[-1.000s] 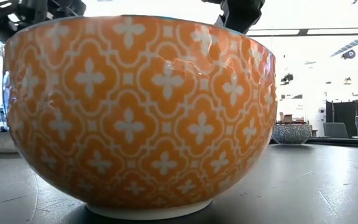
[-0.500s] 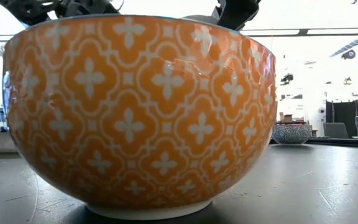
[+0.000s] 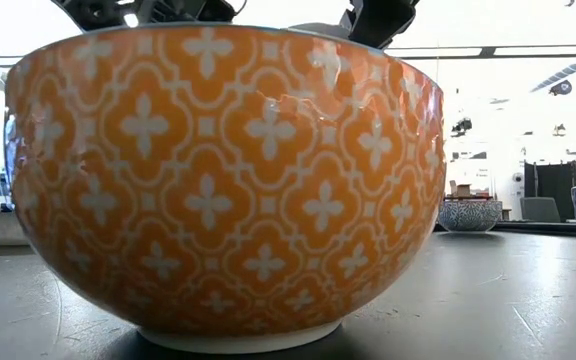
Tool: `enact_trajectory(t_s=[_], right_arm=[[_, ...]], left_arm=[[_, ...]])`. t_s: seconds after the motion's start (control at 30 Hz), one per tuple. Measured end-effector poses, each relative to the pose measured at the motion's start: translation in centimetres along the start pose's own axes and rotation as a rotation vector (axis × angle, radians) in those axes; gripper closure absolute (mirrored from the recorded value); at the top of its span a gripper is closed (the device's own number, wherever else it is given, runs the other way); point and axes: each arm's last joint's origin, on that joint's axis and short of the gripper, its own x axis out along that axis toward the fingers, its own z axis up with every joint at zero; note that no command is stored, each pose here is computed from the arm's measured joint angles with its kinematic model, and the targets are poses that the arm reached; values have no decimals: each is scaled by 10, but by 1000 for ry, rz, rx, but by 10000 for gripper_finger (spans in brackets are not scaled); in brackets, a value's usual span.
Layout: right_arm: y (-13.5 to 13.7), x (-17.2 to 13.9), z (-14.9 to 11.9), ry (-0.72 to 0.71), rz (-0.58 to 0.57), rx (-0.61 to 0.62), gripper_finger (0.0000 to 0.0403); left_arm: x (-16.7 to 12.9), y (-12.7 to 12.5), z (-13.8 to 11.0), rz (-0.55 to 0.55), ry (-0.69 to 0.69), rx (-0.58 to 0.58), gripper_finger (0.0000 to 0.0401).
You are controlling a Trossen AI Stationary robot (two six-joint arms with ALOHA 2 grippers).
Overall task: Place and stack bowls onto a shelf
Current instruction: Put the top right white patterned bowl on the shelf
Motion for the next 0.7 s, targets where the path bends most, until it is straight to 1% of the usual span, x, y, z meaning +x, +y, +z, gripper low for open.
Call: enact_trajectory(t_s=[0.23,0.33,0.47,0.7], right_arm=[[0,0,-1,6,0,0,394],[0,0,-1,6,1,-15,394],[0,0,-1,5,2,-23,394],[0,0,0,1,-2,-17,391]], left_arm=[[4,4,6,-2,-5,-16,179],[8,3,9,-14,-9,-57,199],[11,-1,9,-44,-9,-81,248],[12,-3,9,-98,-17,-157,360]])
